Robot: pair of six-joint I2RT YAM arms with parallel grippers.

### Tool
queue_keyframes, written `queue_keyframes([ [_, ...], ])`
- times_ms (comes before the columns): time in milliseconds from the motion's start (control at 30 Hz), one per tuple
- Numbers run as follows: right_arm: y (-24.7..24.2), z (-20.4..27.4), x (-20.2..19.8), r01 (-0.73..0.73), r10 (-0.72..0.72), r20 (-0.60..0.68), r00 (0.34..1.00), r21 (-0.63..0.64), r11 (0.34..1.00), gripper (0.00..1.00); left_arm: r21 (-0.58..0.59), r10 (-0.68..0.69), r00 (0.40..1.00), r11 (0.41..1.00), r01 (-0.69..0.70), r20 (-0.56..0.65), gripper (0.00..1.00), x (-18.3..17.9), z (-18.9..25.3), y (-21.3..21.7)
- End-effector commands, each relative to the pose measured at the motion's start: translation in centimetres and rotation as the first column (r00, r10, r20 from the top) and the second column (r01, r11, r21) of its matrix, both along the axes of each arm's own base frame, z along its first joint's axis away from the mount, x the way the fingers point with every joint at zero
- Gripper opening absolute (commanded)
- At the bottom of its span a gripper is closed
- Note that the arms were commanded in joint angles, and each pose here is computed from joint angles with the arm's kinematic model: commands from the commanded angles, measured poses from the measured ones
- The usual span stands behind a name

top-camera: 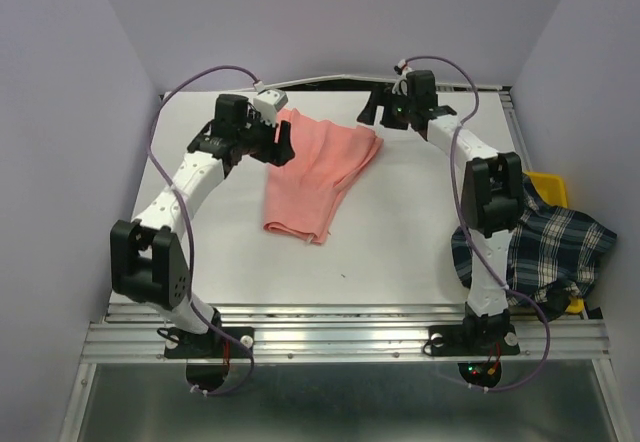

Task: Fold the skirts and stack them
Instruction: Fold the skirt

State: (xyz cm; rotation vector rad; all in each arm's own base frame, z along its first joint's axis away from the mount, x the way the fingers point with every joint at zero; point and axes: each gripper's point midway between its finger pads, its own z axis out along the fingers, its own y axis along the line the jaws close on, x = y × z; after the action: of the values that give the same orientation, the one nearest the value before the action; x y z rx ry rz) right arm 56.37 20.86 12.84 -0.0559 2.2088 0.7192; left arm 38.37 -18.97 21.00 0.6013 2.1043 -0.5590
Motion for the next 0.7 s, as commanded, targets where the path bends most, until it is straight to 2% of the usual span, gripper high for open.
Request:
queue_keyframes([
  [0, 2.7, 8.8, -1.4, -0.127, 0.116, 0.155, 0.981, 0.064, 0.99, 0.91, -0.001, -0.062, 0.986, 0.998, 0.063, -0.153, 0.68, 1.7, -5.2, 1.1],
  [67, 5.4, 8.6, -3.4, -0.219, 0.205, 0.116, 0.972, 0.125, 0.968, 0.88, -0.007, -0.054, 0.982, 0.999, 0.054, -0.179, 0.65, 3.1, -6.3, 1.5],
  [200, 9.0, 5.9, -6.8, -0.315, 0.325, -0.006, 0.946, 0.227, 0.922, 0.8, -0.075, -0.09, 0.974, 0.994, 0.076, -0.21, 0.59, 5.4, -9.3, 0.7],
  [267, 10.3, 3.5, -8.9, -0.344, 0.389, -0.091, 0.917, 0.315, 0.884, 0.75, -0.098, -0.096, 0.976, 0.992, 0.078, -0.194, 0.54, 6.5, -9.4, 0.3],
  [333, 10.9, 0.4, -10.6, -0.36, 0.431, -0.155, 0.889, 0.345, 0.867, 0.69, -0.111, -0.102, 0.971, 0.991, 0.08, -0.215, 0.5, 6.9, -11.0, -0.1],
  [467, 10.7, -4.3, -12.6, -0.389, 0.456, -0.222, 0.862, 0.287, 0.875, 0.64, -0.113, -0.09, 0.959, 0.992, 0.062, -0.27, 0.46, 5.9, -13.8, 0.1],
  [567, 9.5, -7.5, -11.7, -0.399, 0.43, -0.253, 0.867, 0.165, 0.902, 0.59, -0.1, -0.087, 0.946, 0.993, 0.058, -0.312, 0.46, 4.0, -15.4, 0.4],
  [633, 8.6, -9.3, -11.1, -0.386, 0.394, -0.274, 0.877, 0.084, 0.919, 0.56, -0.073, -0.104, 0.952, 0.994, 0.086, -0.288, 0.48, 2.6, -14.9, 0.5],
  [667, 8.3, -9.7, -10.7, -0.395, 0.394, -0.263, 0.88, 0.053, 0.917, 0.54, -0.057, -0.111, 0.958, 0.993, 0.1, -0.265, 0.55, 2.1, -14.4, 0.6],
])
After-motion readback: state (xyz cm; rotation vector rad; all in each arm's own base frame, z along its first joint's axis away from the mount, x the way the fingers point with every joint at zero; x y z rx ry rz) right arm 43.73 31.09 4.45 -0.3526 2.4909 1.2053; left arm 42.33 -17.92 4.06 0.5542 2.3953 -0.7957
